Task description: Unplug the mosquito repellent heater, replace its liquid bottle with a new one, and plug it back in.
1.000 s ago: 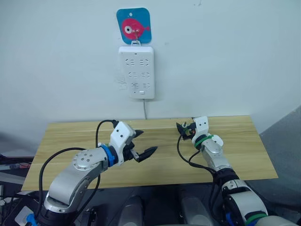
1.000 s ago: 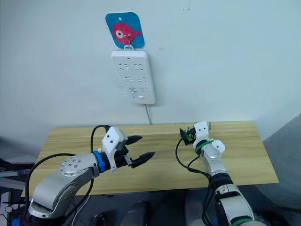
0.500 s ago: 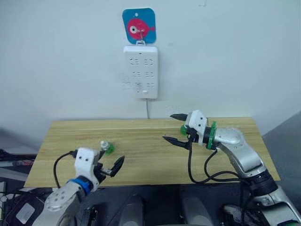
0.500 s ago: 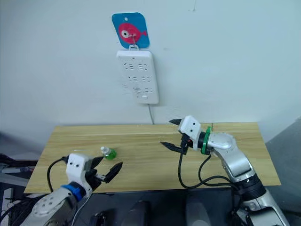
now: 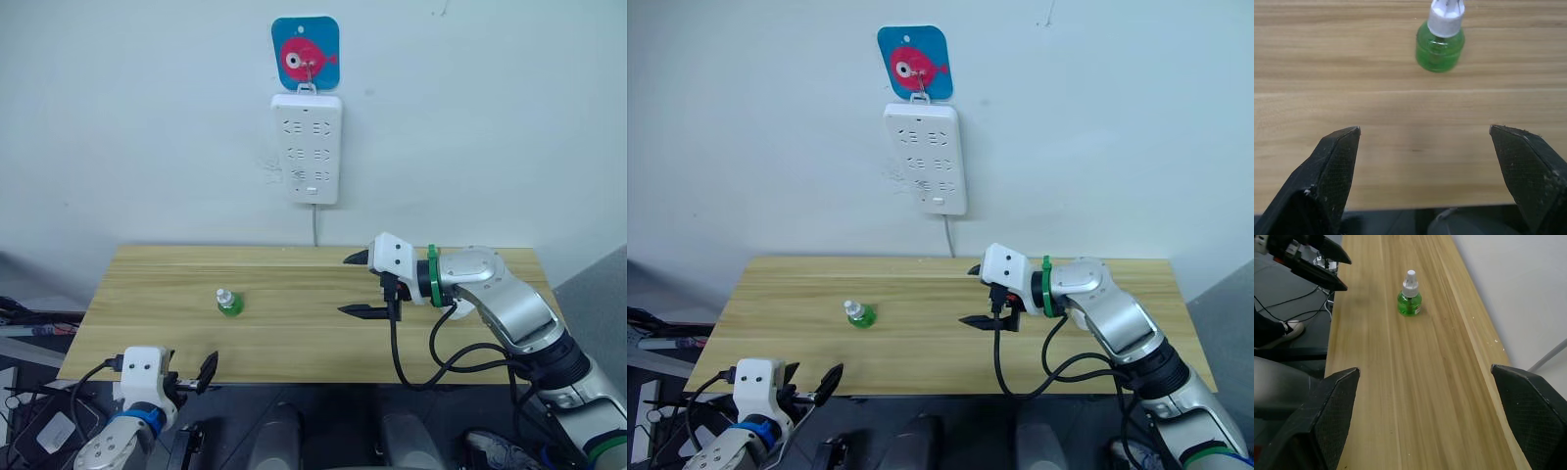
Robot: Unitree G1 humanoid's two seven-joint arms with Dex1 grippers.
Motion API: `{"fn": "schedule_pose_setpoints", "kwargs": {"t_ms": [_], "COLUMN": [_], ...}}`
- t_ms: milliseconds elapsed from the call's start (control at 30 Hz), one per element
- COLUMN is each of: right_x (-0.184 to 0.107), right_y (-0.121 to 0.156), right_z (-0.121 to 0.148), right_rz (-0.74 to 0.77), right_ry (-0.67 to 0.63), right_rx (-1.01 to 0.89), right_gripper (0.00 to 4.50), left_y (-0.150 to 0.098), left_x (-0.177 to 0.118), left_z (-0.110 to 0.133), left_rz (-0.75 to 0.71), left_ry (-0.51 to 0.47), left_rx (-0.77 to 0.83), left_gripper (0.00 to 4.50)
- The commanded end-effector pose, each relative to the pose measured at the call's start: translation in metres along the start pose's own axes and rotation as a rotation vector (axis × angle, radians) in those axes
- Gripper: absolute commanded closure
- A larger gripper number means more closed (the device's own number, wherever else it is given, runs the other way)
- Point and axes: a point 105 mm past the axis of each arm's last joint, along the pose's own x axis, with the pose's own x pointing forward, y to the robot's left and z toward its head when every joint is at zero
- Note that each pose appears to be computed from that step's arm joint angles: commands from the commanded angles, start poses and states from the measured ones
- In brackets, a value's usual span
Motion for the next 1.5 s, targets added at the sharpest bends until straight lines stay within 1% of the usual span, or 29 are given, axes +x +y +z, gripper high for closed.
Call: {"fn": "schedule_pose_setpoints", "kwargs": {"t_ms": [33,100,200,333,400,533,733,900,1033,1233,1333,1467,1500], "right_x": [0.002,0.004,0.008,0.011,0.011,0.008,0.005,0.003,0.002,0.0,-0.002,-0.006,-0.006], "right_y": [0.005,0.009,0.014,0.018,0.02,0.024,0.032,0.035,0.035,0.036,0.035,0.034,0.034], "right_z": [0.024,0.029,0.036,0.041,0.042,0.046,0.045,0.047,0.047,0.046,0.045,0.042,0.041], "right_rz": [0.014,0.023,0.034,0.043,0.045,0.05,0.068,0.073,0.071,0.069,0.064,0.048,0.044], "right_ry": [-0.049,-0.06,-0.077,-0.085,-0.085,-0.083,-0.066,-0.065,-0.06,-0.053,-0.048,-0.035,-0.032], "right_rx": [-0.06,-0.058,-0.053,-0.041,-0.037,-0.019,0.0,0.009,0.018,0.033,0.039,0.046,0.046], "right_gripper": [0.02,0.02,0.02,0.02,0.02,0.02,0.02,0.02,0.02,0.02,0.0,0.0,0.0], "left_y": [0.001,0.004,0.005,0.011,0.009,0.01,0.008,0.004,0.002,-0.002,-0.006,-0.004,-0.003], "left_x": [0.01,0.017,0.026,0.038,0.044,0.057,0.069,0.079,0.087,0.091,0.092,0.095,0.095], "left_z": [0.01,0.01,0.003,-0.002,-0.005,-0.001,0.001,0.001,0.006,0.002,-0.004,-0.003,-0.003], "left_rz": [0.001,0.017,0.015,0.037,0.024,0.012,-0.035,-0.061,-0.064,-0.085,-0.105,-0.091,-0.089], "left_ry": [-0.026,-0.018,0.009,0.016,0.021,0.002,-0.011,-0.021,-0.04,-0.036,-0.018,-0.024,-0.025], "left_rx": [0.031,0.021,0.037,0.049,0.052,0.082,0.119,0.079,0.079,0.105,0.134,0.139,0.147], "left_gripper": [0.0,0.0,0.0,0.0,0.0,0.0,0.0,0.0,0.0,0.0,0.57,1.81,2.02]}}
